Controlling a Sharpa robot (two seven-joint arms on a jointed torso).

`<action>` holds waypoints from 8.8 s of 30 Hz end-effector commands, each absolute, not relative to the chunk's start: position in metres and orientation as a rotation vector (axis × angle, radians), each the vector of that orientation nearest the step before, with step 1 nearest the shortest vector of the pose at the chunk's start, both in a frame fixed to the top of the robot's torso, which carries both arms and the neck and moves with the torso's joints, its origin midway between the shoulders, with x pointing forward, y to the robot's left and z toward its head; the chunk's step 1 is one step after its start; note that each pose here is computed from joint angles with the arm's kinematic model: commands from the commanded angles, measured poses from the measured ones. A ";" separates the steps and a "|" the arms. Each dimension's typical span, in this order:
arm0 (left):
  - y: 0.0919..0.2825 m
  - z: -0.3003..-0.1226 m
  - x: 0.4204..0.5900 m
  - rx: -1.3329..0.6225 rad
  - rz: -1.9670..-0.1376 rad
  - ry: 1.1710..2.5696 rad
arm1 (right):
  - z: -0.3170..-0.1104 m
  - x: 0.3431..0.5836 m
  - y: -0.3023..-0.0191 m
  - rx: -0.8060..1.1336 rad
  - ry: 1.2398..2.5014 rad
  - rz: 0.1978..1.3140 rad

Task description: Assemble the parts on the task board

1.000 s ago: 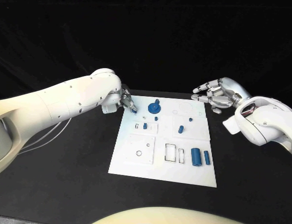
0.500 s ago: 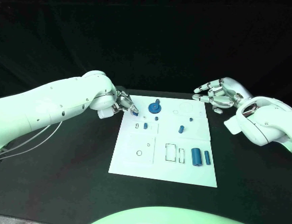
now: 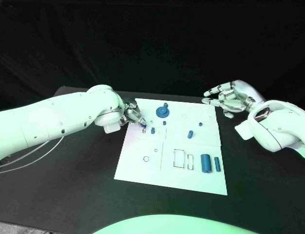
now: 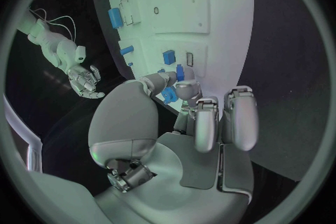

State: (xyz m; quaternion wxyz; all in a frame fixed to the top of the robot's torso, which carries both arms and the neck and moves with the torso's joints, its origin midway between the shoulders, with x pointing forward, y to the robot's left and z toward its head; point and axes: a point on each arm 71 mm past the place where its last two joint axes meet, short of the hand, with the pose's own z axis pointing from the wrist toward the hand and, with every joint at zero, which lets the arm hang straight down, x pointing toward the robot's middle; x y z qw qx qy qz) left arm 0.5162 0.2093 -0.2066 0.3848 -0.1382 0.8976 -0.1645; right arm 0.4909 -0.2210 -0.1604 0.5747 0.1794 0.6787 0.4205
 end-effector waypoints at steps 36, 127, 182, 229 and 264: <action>0.196 -0.218 0.509 -0.108 -0.301 2.315 | -0.161 0.491 -0.221 0.414 1.595 0.986; 0.191 -0.221 0.516 -0.104 -0.202 2.313 | -0.161 0.490 -0.222 0.414 1.594 0.988; 0.136 -0.177 0.518 0.209 -0.749 1.660 | -0.160 0.491 -0.223 0.415 1.580 0.990; 0.121 -0.213 0.526 0.445 -0.563 1.798 | -0.160 0.489 -0.220 0.409 1.580 0.999; 0.116 -0.223 0.530 0.443 -0.568 1.840 | -0.160 0.488 -0.216 0.405 1.588 1.008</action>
